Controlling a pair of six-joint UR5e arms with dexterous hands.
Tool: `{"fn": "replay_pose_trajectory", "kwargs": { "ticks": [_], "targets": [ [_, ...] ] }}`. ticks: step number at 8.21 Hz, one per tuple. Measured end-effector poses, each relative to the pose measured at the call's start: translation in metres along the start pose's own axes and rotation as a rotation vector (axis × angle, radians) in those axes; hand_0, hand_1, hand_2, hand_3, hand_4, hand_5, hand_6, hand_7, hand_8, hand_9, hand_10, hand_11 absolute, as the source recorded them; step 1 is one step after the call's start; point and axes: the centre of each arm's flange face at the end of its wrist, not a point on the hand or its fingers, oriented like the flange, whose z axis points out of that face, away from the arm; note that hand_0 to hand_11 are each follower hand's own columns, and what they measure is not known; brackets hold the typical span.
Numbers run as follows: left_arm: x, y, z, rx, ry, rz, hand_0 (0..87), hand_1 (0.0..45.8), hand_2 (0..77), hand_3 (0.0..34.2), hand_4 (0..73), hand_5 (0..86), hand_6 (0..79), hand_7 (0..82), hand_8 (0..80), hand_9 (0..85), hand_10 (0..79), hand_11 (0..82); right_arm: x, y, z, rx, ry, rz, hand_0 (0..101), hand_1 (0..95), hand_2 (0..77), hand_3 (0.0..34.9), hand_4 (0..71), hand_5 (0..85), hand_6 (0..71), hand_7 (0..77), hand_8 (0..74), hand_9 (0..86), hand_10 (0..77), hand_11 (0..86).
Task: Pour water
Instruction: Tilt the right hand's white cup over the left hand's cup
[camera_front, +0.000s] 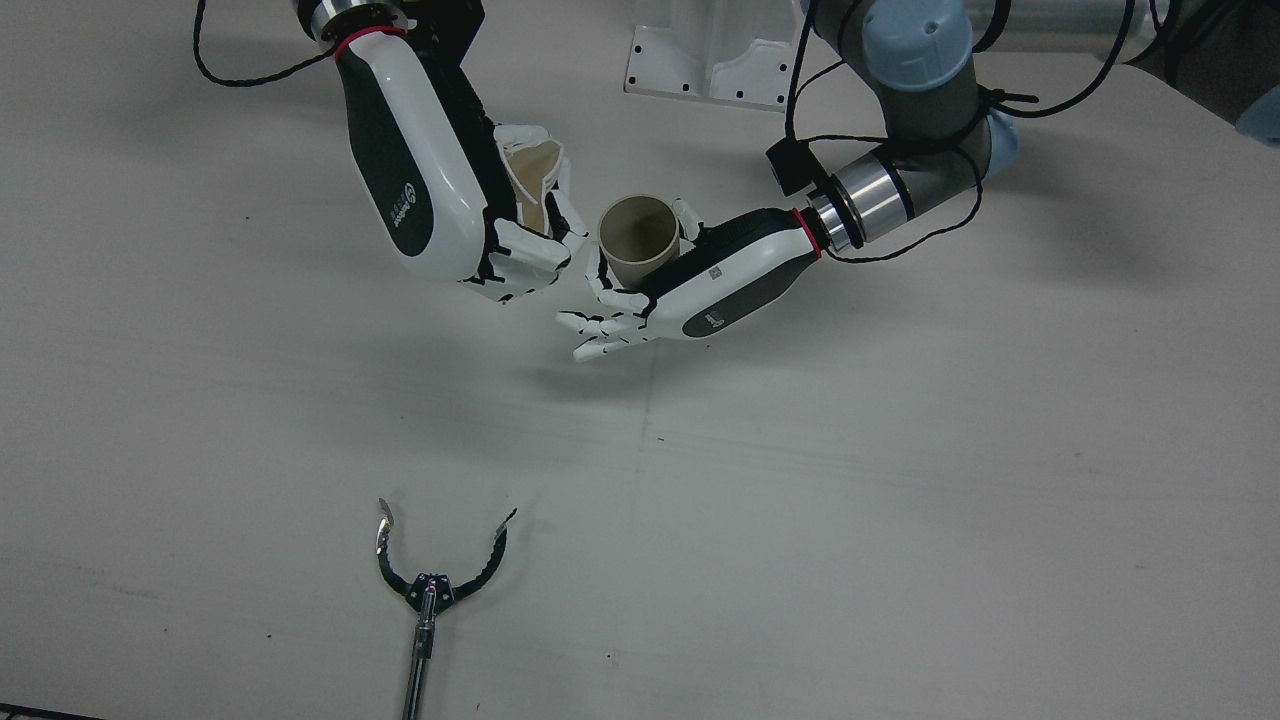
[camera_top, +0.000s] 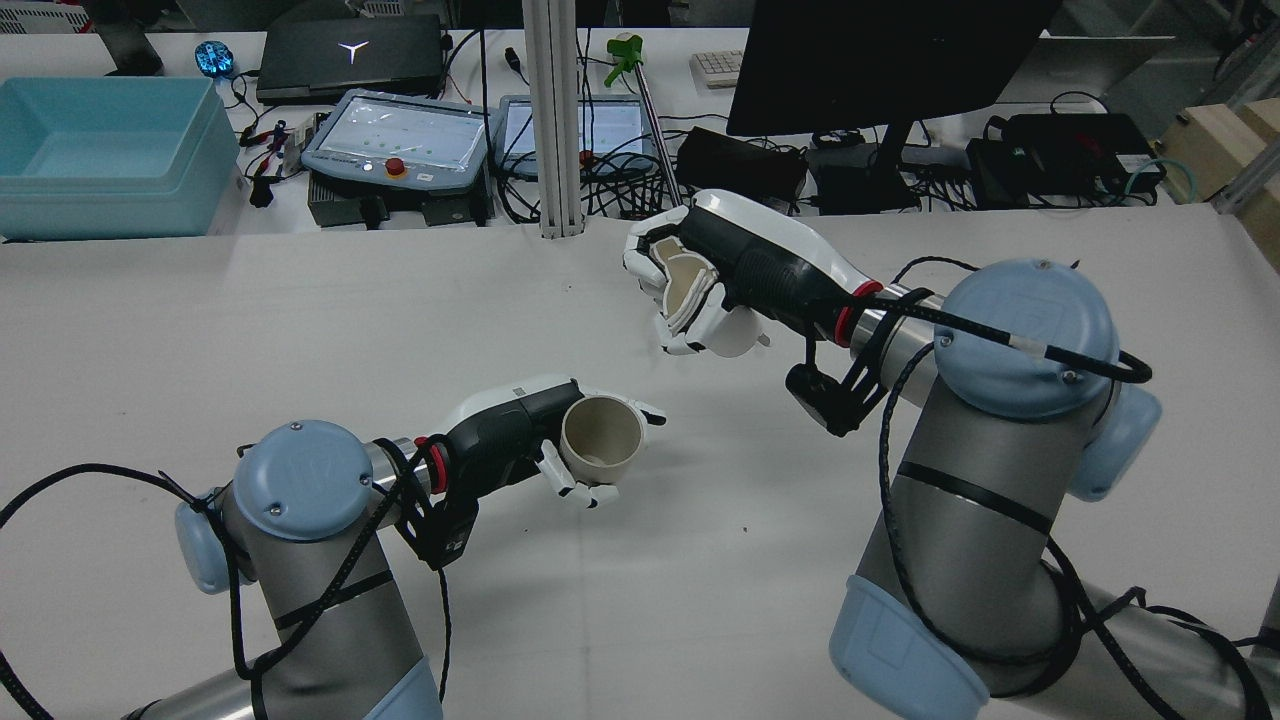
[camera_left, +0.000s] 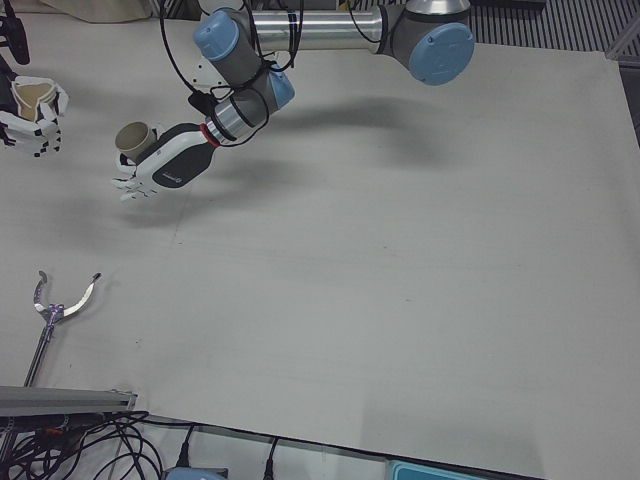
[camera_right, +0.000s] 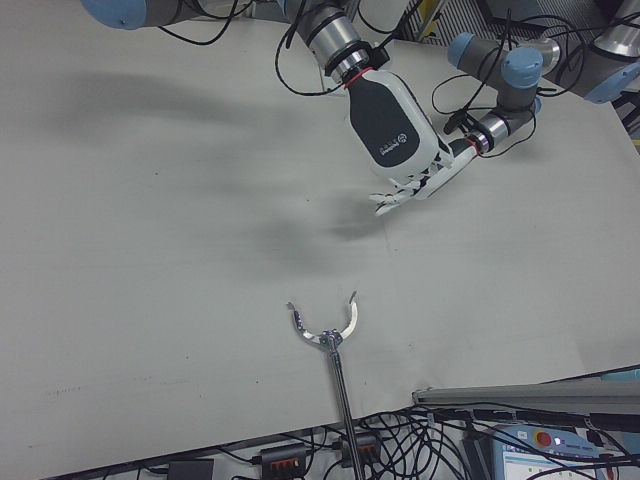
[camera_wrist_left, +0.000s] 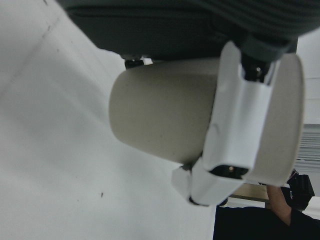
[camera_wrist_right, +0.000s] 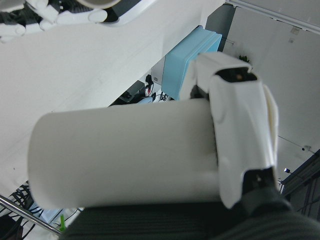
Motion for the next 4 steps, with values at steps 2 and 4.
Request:
{"fn": "replay_pose_trajectory", "kwargs": {
  "ticks": [2, 4],
  "targets": [
    [0.003, -0.035, 0.011, 0.039, 0.017, -0.022, 80.1, 19.1, 44.7, 0.0, 46.9, 44.7, 17.5, 19.6, 6.5, 7.6, 7.1, 14.2, 0.025, 0.010, 0.011, 0.010, 0.037, -0.020, 80, 17.5, 61.1, 0.5, 48.5, 69.8, 69.3, 66.5, 62.7, 63.8, 45.8, 60.0],
    [0.027, -0.053, 0.007, 0.056, 0.054, -0.044, 80.1, 19.1, 44.7, 0.0, 46.9, 44.7, 17.5, 19.6, 6.5, 7.6, 6.5, 14.2, 0.042, 0.000, 0.021, 0.055, 0.063, -0.035, 80, 17.5, 60.0, 0.6, 49.1, 69.8, 69.8, 66.5, 63.3, 63.8, 45.8, 60.5]
  ]
}}
